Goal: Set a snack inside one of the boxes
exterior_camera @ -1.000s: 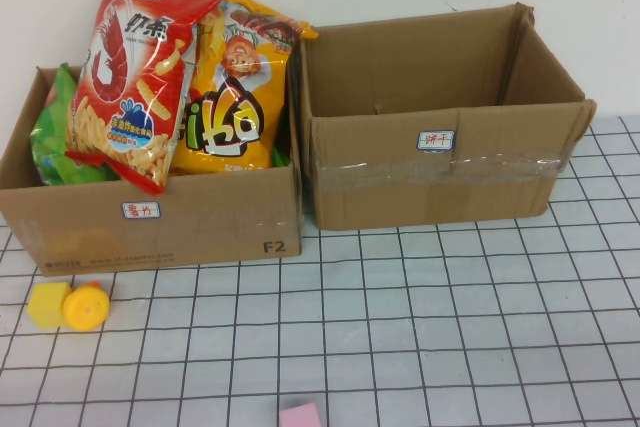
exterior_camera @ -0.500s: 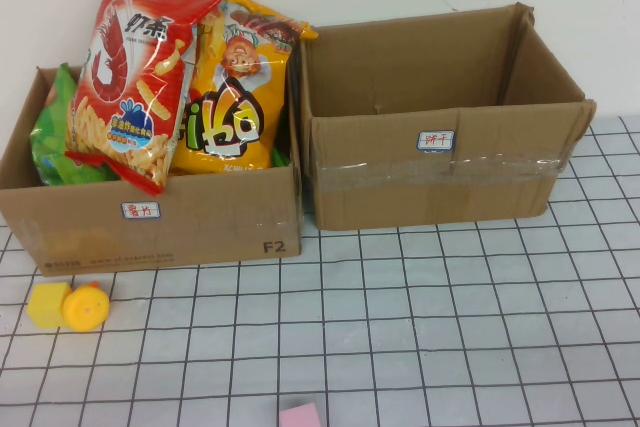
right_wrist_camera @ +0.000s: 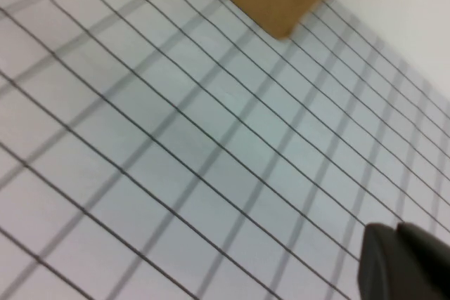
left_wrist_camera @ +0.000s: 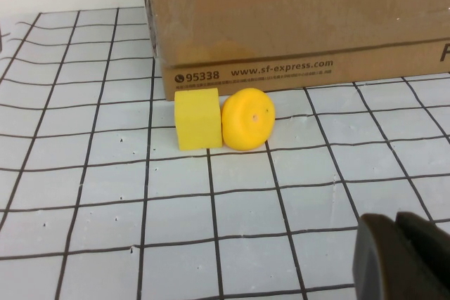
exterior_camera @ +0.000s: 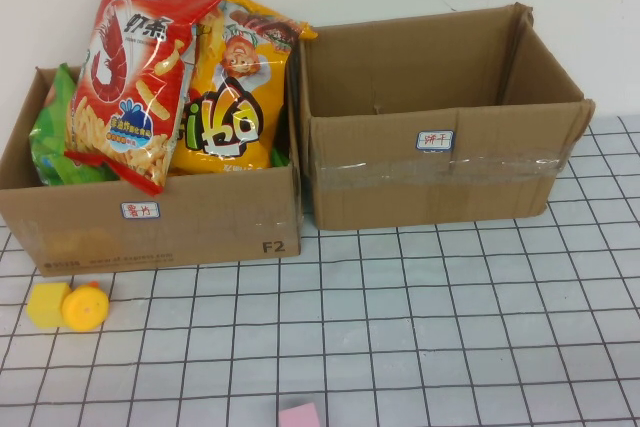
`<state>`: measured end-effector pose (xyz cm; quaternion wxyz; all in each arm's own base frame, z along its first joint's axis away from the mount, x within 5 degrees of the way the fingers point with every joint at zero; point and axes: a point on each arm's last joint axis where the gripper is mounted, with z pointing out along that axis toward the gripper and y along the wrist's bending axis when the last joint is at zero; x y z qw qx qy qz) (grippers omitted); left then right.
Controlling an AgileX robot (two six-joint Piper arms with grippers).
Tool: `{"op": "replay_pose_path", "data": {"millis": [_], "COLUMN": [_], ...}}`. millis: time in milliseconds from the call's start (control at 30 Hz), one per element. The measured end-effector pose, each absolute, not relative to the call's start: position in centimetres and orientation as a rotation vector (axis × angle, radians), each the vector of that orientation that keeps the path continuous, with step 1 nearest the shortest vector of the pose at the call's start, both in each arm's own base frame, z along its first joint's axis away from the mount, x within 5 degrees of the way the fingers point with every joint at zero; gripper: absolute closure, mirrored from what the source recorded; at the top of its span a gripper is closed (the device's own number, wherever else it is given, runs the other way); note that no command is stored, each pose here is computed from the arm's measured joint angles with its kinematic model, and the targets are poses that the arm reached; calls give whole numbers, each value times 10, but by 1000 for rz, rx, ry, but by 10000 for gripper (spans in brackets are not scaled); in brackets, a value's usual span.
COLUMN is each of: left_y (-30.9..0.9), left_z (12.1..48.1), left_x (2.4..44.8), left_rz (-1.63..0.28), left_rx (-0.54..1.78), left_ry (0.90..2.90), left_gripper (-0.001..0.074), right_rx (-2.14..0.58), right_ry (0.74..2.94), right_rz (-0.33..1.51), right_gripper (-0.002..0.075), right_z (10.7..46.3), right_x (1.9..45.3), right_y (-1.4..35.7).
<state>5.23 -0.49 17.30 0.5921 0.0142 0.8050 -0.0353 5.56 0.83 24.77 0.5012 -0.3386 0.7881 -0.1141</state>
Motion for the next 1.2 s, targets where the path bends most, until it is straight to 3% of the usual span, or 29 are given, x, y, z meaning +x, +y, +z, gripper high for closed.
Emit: {"op": "replay_pose_path", "data": {"millis": [200,467,767,1200], "left_y": [-5,-5,-5,-5], "left_z": [173,173,173,173], "left_x": [52,52,52,52], "left_rz": [-82,-82,-82,-82], "left_rx": [33,33,33,33], "left_ry": [1872,1872,1872,1872], "left_gripper": [736,736,736,736], "right_rx": [-669,-392,-302,-193], "right_ry": [1850,1659,1741,1899], "right_rz": [-381,-246,-92,-85], "right_gripper": [726,726,726,726], "right_z": [224,207,180,168], "right_x": [47,52,55,52], "right_y": [0,4,8,2]}}
